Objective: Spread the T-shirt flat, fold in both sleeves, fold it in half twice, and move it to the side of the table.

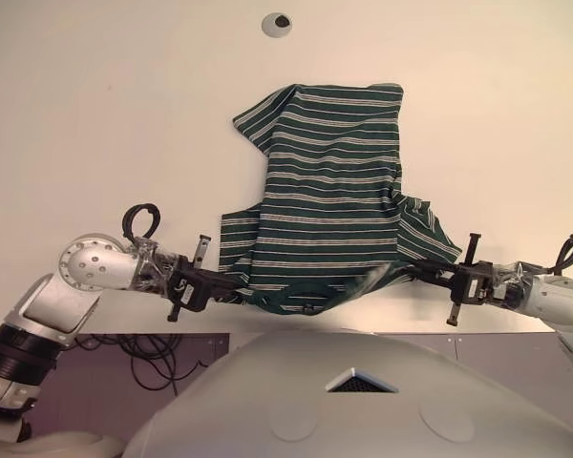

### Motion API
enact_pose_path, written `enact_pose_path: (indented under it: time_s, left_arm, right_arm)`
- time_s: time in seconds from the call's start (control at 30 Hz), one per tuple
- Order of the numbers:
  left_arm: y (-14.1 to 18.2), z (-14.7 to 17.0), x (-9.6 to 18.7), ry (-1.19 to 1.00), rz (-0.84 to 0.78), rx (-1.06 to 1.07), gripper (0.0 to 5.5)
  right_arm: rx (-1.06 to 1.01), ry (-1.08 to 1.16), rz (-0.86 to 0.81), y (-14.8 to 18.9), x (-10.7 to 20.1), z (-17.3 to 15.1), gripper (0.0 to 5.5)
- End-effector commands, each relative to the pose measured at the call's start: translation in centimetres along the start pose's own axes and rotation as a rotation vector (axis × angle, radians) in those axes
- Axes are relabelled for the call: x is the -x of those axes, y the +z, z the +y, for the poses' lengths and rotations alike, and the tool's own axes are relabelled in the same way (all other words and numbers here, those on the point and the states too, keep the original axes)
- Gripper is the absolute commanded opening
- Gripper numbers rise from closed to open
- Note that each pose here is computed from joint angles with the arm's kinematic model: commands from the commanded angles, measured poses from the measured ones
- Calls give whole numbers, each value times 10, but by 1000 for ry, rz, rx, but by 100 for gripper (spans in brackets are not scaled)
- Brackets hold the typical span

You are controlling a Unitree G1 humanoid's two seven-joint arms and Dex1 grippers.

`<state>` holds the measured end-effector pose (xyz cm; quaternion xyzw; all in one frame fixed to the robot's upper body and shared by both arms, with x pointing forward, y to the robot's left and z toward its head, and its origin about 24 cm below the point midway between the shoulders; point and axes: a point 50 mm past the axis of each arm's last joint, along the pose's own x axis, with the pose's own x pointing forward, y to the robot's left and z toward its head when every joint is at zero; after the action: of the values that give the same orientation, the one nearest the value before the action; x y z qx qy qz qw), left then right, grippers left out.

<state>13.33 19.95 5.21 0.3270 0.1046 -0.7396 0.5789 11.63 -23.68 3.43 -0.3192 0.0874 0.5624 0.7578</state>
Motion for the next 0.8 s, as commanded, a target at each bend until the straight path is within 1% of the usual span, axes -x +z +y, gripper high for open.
enact_pose_path:
  time_s: [0.03, 0.13, 0.2, 0.3, 0.4, 0.47, 0.53, 0.6, 0.67, 0.77, 0.8]
  left_arm:
    - [7, -9, -9, 9, 26, -81, 0]
    - [6, -11, -9, 37, 40, -49, 0]
    - [8, -12, -10, 29, 20, -30, 0]
    - [9, -14, -10, 9, 17, -28, 0]
    - [-2, -16, -7, -26, 96, -45, 0]
    - [-14, -16, 1, -28, 178, -49, 0]
    - [-25, -14, 9, -17, 244, -59, 0]
    - [-26, -14, 8, -11, 240, -61, 0]
    - [-23, -14, 3, -11, 204, -55, 0]
    - [-21, -13, 4, 3, 183, -43, 0]
    - [-21, -12, 5, 13, 180, -38, 0]
  right_arm:
    - [34, -63, 74, -4, 8, -1, 1]
    - [-31, -67, 85, -1, 14, 1, 1]
    - [-62, -43, 77, 3, 17, 5, 1]
    - [-54, -54, -3, 16, 21, 2, 1]
    - [153, -128, 3, 18, 24, 0, 1]
    - [358, -175, 21, 15, 27, -1, 1]
    - [581, -177, 76, 5, 32, 2, 1]
    - [712, -161, 113, -4, 36, 5, 1]
    - [823, -175, 109, -3, 36, 6, 1]
    - [1041, -143, 34, 18, 21, 0, 1]
    - [1085, -149, 12, 23, 17, -3, 1]
